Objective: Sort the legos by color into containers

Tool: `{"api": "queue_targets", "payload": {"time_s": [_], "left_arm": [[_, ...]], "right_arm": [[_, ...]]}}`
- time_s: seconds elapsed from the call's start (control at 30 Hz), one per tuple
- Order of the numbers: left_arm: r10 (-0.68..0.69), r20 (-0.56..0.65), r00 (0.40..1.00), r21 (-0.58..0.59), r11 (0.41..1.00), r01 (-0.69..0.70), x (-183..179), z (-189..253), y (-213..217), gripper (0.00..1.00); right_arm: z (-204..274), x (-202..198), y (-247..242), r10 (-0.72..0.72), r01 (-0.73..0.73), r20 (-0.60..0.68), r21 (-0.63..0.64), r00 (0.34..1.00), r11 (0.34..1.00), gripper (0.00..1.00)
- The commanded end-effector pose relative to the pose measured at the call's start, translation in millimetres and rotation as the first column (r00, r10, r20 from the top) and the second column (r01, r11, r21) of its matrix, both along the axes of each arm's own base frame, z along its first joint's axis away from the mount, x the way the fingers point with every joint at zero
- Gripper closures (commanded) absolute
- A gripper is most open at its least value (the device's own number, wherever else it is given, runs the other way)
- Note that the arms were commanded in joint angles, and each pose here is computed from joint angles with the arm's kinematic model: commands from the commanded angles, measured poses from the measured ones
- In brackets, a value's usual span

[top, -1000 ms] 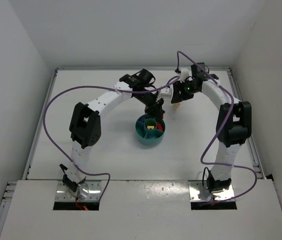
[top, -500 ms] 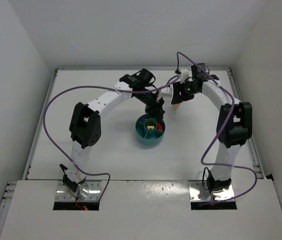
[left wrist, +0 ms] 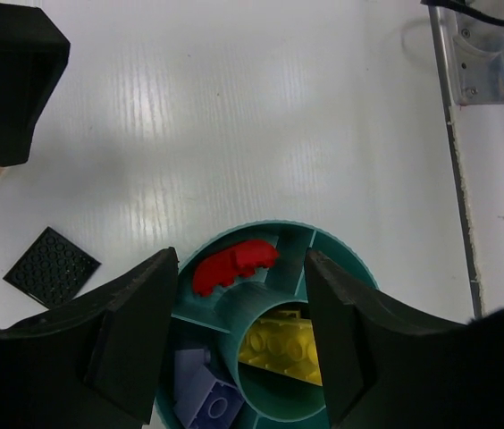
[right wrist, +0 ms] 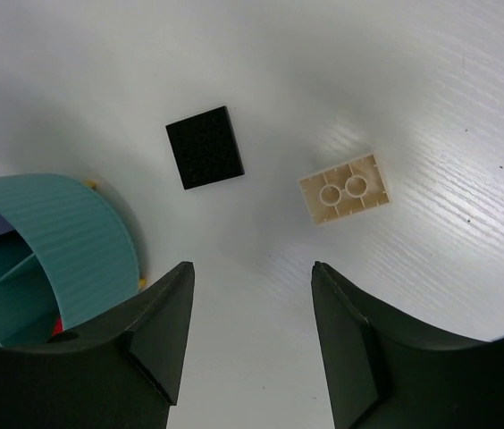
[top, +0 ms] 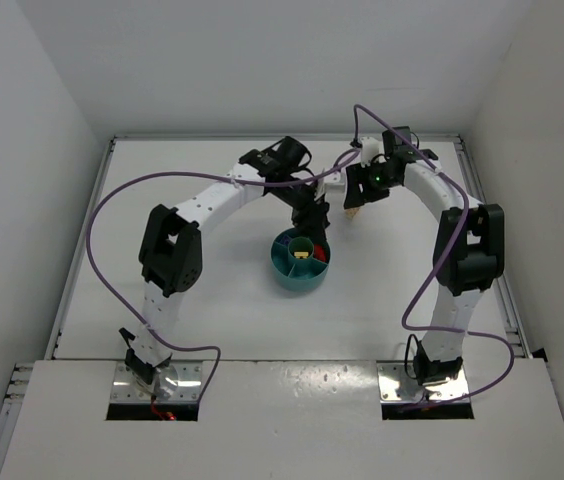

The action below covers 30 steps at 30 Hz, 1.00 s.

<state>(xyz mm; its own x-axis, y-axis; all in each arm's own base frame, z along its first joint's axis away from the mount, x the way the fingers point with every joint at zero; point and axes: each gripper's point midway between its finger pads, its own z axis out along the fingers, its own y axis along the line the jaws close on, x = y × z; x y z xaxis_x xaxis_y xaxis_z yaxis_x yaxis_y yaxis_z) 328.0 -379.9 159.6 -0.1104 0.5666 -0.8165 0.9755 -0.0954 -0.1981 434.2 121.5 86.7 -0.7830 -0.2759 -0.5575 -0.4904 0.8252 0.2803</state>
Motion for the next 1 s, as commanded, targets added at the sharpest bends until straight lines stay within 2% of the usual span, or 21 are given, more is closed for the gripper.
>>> {"api": "queue_targets", "payload": {"time_s": [0.0, 0.1, 0.17, 0.2, 0.23, 0.33, 0.37, 0.47, 0.57, 0.77, 0.97], "left_arm": [[0.035, 0.012, 0.999, -0.061, 0.998, -0.034, 14.9, 16.6, -6.4, 0.36], [0.126, -0.017, 0.992, -0.160, 0.979, -0.127, 41.9, 53.0, -5.5, 0.36], [0.232, -0.056, 0.971, -0.225, 0.945, -0.239, 74.3, 78.1, 5.7, 0.36], [0.302, -0.115, 0.946, -0.237, 0.917, -0.322, 91.4, 88.5, 18.8, 0.36], [0.320, -0.104, 0.942, -0.288, 0.897, -0.336, 104.9, 101.4, 22.6, 0.36], [0.382, -0.170, 0.908, -0.337, 0.844, -0.418, 128.9, 124.0, 49.9, 0.34], [0.377, -0.189, 0.907, -0.343, 0.840, -0.421, 130.2, 127.0, 56.2, 0.34], [0.380, -0.243, 0.893, -0.340, 0.829, -0.445, 138.1, 125.9, 78.3, 0.34], [0.407, -0.286, 0.867, -0.313, 0.816, -0.486, 145.3, 111.6, 97.8, 0.34], [0.468, -0.170, 0.867, -0.329, 0.803, -0.497, 147.2, 114.4, 122.1, 0.33], [0.493, -0.156, 0.856, -0.321, 0.794, -0.516, 150.5, 108.5, 133.6, 0.32]], "right_arm": [[15.8, 10.6, 3.2, -0.002, 0.001, 0.055, 0.002, 0.998, 1.000, 0.44], [6.5, 10.9, 0.4, -0.018, 0.019, 0.040, -0.013, 0.999, 1.000, 0.43], [1.0, 13.6, -0.3, -0.033, 0.035, 0.039, -0.038, 0.999, 0.999, 0.39], [-3.3, 18.2, -5.3, -0.050, 0.052, 0.041, -0.066, 0.998, 0.996, 0.37], [-11.3, 19.4, -3.4, -0.048, 0.051, 0.035, -0.081, 0.998, 0.995, 0.36], [-15.6, 29.1, -3.3, -0.037, 0.044, 0.054, -0.139, 0.998, 0.989, 0.28], [-22.3, 36.1, -8.3, -0.020, 0.031, 0.065, -0.178, 0.998, 0.984, 0.19], [-33.5, 41.1, -5.3, 0.082, -0.061, 0.072, -0.262, 0.994, 0.963, 0.14], [-37.3, 51.1, -12.7, 0.125, -0.092, 0.082, -0.323, 0.989, 0.942, 0.12], [-54.4, 54.1, -17.9, 0.188, -0.153, 0.054, -0.392, 0.981, 0.907, 0.12], [-64.3, 33.4, -16.3, 0.283, -0.267, -0.015, -0.380, 0.959, 0.885, 0.12]]}}
